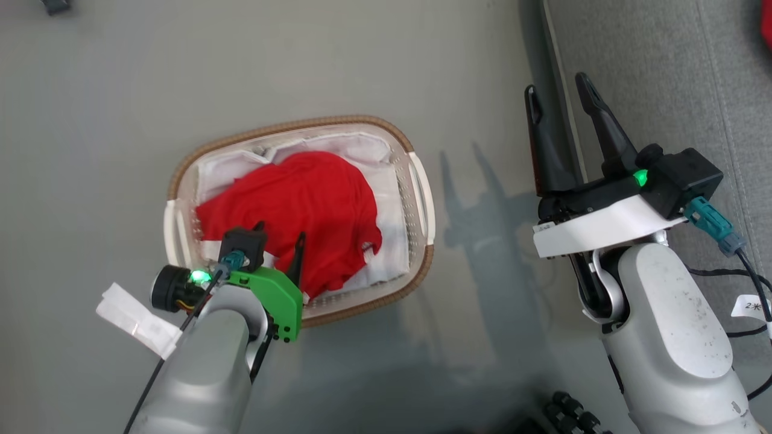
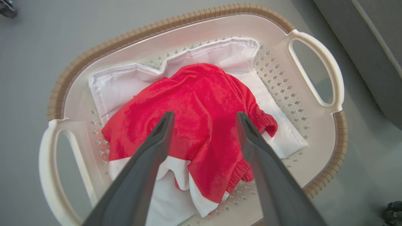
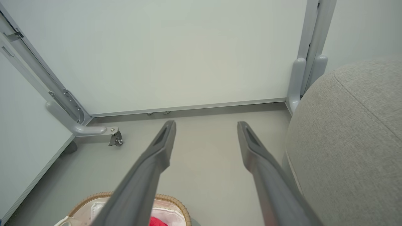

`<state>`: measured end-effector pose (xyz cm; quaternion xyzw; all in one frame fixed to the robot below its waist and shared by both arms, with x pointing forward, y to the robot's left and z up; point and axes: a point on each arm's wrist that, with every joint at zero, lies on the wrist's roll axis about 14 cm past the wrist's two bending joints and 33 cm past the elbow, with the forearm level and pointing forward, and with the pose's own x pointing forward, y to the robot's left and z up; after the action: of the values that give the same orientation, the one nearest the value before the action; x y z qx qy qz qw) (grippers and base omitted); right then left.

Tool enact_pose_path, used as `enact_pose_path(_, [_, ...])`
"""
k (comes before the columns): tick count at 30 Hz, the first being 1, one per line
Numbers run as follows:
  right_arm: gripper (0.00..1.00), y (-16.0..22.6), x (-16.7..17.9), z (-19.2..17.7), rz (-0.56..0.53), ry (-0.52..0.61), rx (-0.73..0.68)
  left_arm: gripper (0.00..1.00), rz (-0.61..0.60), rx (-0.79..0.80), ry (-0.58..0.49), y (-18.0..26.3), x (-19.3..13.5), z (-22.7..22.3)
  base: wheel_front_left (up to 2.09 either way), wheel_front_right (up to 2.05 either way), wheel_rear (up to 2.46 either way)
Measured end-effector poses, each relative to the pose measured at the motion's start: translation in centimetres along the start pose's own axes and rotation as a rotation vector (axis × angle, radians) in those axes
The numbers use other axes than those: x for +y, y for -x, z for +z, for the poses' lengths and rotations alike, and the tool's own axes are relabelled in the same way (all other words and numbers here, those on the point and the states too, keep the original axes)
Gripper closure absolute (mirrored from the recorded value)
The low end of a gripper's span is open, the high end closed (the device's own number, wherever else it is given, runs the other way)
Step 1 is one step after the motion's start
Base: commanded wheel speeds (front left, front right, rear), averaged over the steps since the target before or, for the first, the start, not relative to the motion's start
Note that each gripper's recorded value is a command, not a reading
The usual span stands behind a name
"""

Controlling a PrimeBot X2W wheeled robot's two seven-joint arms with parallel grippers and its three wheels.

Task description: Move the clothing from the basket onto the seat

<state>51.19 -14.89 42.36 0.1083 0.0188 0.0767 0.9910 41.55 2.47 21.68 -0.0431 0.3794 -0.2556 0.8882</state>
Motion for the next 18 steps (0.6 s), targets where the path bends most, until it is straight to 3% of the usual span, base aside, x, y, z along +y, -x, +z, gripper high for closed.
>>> enact_pose_path(18, [0.0, 0.7, -4.1, -6.1, -0.088, -0.006, 0.136, 0.0, -0.132, 0.35, -0.048, -5.9, -1.6, -8.5, 0.0, 0.0, 0.0])
